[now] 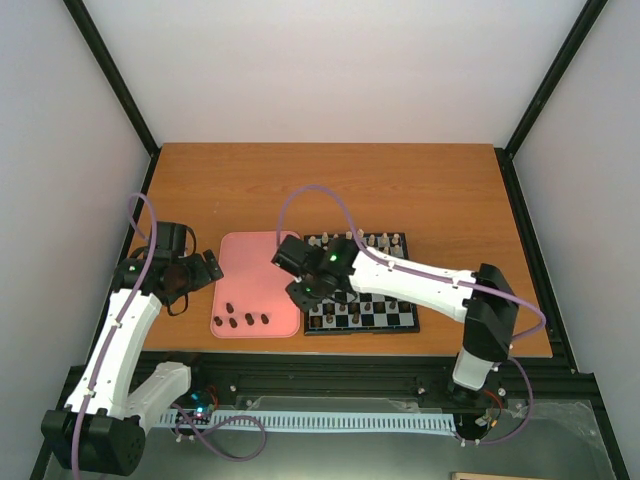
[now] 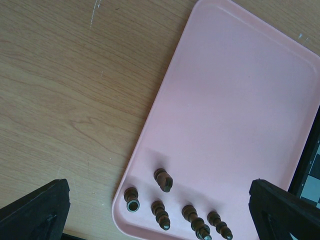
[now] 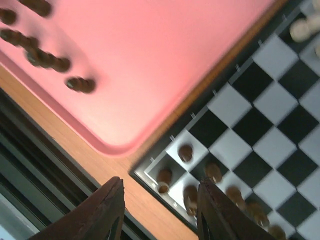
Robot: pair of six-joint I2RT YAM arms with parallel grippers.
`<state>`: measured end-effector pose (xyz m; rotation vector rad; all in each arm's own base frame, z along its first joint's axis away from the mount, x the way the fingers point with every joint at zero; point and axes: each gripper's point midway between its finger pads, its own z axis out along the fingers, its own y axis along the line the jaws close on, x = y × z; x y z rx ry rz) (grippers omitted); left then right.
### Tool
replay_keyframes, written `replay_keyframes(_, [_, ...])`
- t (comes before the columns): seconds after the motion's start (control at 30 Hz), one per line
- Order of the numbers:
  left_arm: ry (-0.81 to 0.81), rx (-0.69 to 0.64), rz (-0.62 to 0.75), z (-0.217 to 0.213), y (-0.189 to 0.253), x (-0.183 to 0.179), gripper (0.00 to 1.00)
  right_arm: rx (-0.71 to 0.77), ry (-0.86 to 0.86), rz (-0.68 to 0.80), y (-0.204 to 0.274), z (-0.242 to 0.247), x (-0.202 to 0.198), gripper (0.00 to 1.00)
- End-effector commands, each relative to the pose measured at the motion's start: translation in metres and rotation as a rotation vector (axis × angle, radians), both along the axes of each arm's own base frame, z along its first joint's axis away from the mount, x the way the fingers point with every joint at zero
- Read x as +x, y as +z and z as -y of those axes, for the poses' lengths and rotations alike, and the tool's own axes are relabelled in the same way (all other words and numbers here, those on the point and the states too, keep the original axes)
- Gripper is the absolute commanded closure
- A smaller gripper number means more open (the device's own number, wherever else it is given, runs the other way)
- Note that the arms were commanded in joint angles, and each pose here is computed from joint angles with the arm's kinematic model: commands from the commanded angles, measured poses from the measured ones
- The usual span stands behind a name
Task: Set up the chess pieces on the board
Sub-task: Place the chess piece on the chessboard, then pick up the chess piece from the storage box.
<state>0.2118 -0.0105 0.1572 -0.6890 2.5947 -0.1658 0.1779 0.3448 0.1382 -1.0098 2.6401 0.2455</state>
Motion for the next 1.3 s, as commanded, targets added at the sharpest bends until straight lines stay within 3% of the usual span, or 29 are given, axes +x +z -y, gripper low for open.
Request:
replay_keyframes(0.0, [0.015,-0.005,0.043,-0.002,0.011,0.004,0.00,0.048,0.123,0.007,0.004,-0.042,-0.004,0.58])
replay_keyframes(0.3, [0.015,0.006,0.061,-0.004,0.020,0.004,0.00,0.069,0.286,-0.063,-0.030,-0.099,-0.021,0.57])
replay_keyframes(0.83, [0.012,0.014,0.055,-0.004,0.018,0.003,0.00,0.031,0.360,-0.131,-0.074,-0.126,-0.023,0.60])
replay_keyframes(1.07, [0.013,0.032,0.045,-0.007,0.017,0.002,0.00,0.014,0.353,-0.131,-0.081,-0.126,-0.021,0.66])
replay_keyframes(1.27, [0.012,0.032,0.041,-0.007,0.016,0.002,0.00,-0.017,0.335,-0.130,-0.089,-0.125,-0.017,0.79])
